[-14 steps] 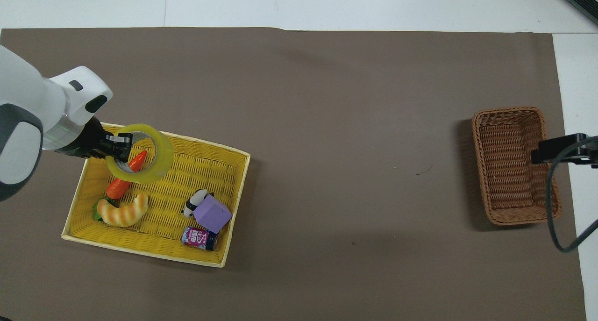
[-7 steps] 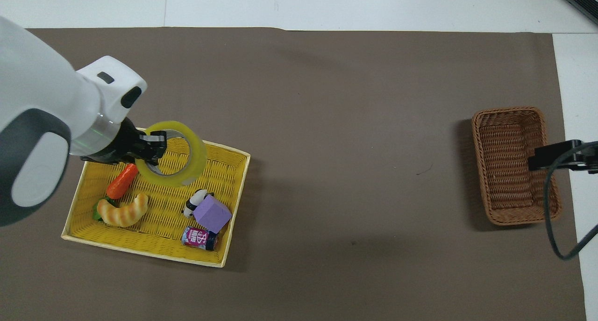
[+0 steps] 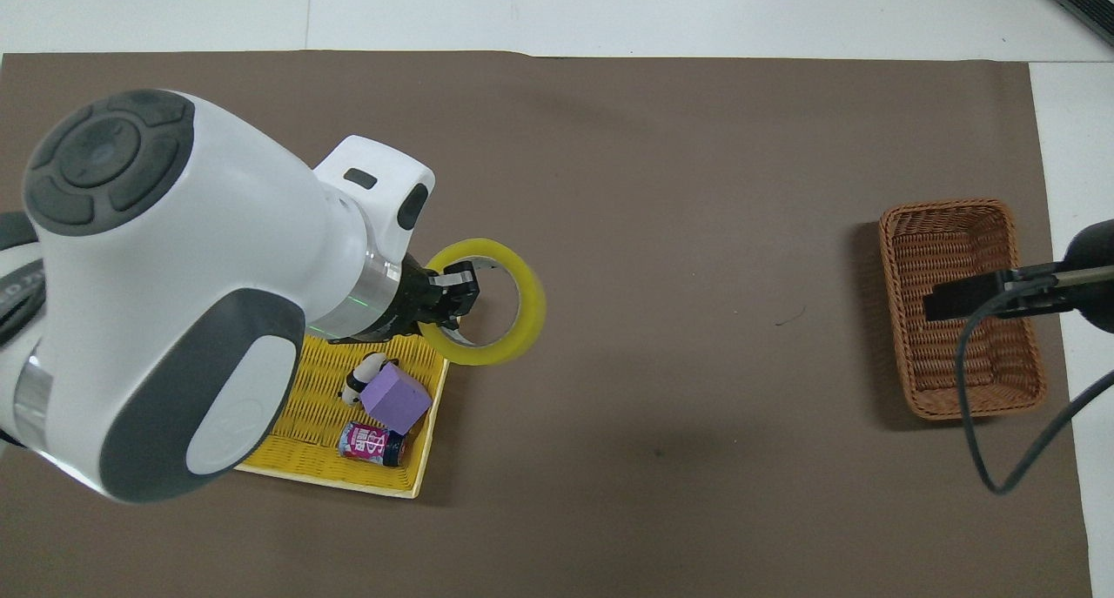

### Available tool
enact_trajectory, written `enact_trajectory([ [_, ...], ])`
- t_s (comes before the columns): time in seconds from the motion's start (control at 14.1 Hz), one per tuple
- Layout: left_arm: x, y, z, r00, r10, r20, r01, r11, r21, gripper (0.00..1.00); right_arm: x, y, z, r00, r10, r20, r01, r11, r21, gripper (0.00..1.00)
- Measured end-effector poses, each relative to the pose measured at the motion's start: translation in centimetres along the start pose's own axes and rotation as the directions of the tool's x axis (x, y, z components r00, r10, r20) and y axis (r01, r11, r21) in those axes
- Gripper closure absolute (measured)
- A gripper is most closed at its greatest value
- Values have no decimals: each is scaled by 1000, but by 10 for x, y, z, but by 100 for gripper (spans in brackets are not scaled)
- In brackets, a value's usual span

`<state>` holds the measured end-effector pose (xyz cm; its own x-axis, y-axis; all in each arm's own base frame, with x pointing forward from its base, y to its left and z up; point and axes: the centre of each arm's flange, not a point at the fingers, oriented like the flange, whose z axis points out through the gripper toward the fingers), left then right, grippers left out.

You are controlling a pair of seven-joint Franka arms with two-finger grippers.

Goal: Move tape to another basket
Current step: 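Carry the tape toward the right gripper while the right gripper reaches it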

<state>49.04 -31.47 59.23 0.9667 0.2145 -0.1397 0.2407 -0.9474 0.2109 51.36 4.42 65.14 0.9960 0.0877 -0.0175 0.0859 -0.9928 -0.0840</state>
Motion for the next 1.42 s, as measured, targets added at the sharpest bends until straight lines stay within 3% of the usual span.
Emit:
enact_trajectory([
  [0.21,-11,27,2,1000,-5,0,5,989,-150,78,2,-34,6,998,-57,-9,57,997,54,0],
  [0.43,-23,47,12,999,-9,31,17,968,-251,78,6,-59,15,996,-82,-40,87,986,143,0],
  [0.92,-81,105,63,996,83,19,-73,947,-313,78,14,-81,44,999,-42,-31,51,913,405,0],
  [1.28,-93,120,56,1000,26,9,-20,927,-374,78,15,-77,60,990,-127,-62,142,893,428,0],
  [1.42,-91,124,56,1000,-6,16,11,922,-386,78,14,-80,60,987,-143,-68,158,890,428,19],
])
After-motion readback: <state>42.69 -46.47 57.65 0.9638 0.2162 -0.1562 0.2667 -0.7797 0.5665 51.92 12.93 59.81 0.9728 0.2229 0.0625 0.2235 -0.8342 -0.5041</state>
